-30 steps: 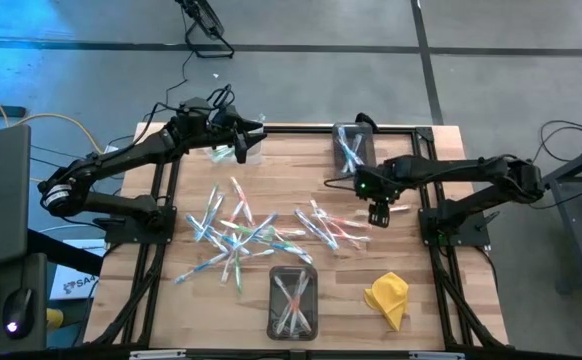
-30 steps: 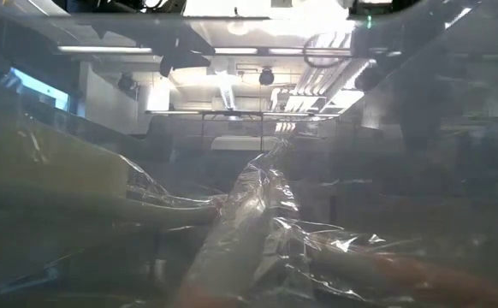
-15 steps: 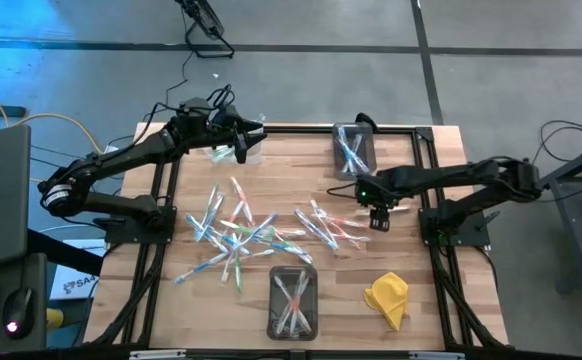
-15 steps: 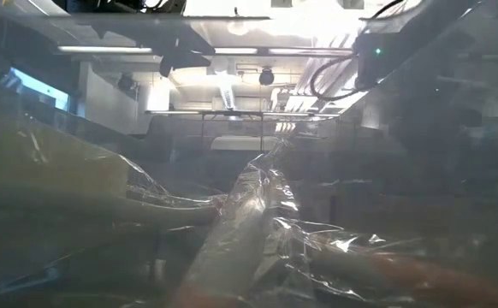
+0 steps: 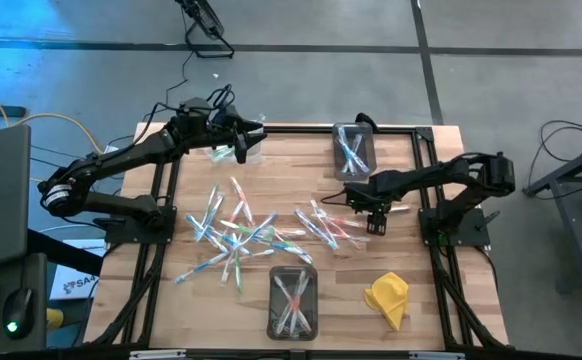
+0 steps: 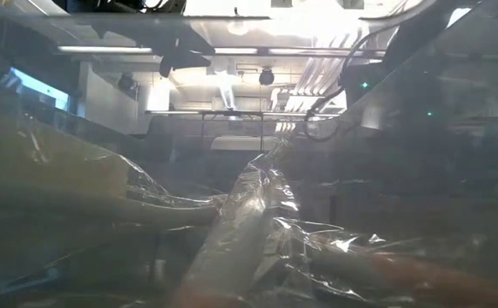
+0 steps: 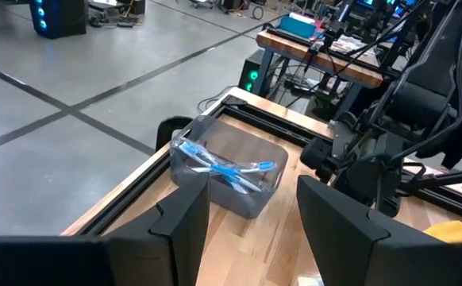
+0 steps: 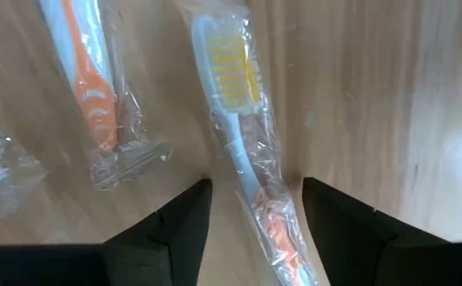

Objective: Pick & Place Toothbrushes
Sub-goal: Put the orange toothbrush into the bottom black bin

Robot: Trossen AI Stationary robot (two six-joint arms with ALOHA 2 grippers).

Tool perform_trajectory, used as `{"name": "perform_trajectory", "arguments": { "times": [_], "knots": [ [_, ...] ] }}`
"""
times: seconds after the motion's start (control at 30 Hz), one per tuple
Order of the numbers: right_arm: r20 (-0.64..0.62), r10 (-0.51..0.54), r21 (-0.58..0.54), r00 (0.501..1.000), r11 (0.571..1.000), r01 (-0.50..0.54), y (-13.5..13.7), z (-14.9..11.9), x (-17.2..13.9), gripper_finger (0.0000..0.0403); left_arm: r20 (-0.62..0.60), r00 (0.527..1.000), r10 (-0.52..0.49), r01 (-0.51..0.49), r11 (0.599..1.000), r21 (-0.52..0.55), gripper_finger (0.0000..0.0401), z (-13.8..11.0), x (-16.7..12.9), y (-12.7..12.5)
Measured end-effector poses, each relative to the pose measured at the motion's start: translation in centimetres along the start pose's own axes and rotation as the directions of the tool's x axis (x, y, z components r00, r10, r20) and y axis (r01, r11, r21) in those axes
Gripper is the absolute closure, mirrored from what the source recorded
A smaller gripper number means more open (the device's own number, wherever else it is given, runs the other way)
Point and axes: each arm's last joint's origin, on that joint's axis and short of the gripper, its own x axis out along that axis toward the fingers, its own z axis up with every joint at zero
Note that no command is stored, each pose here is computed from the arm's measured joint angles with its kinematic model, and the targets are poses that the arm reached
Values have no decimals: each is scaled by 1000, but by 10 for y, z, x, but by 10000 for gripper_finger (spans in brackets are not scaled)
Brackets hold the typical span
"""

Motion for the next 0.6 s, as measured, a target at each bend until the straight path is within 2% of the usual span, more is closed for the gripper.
{"name": "perform_trajectory", "arguments": {
  "times": [0.1, 0.27, 0.4, 0.53, 0.6],
  "knots": [
    [6, 24, -2, 1000, 1000, -24, 1, 1, 1, 234, -6, 1000, 1, -1, 1000, -2, 215, -1, 0, 0],
    [23, 36, 5, 999, 999, -36, 1, 1, 0, 305, -23, 1000, 7, -7, 1000, -6, 215, -2, 0, 0],
    [24, 39, 50, 999, 998, -40, 1, 1, 0, 353, -27, 1000, 8, -8, 1000, -6, 215, -3, 0, 1],
    [30, 33, 98, 999, 995, -36, 1, 2, -2, 388, -27, 1000, 7, -7, 1000, -5, 214, -3, 0, 1],
    [36, 32, 110, 999, 993, -36, 1, 3, -4, 389, -27, 1000, 7, -7, 1000, -5, 214, -3, 0, 1]
  ]
}}
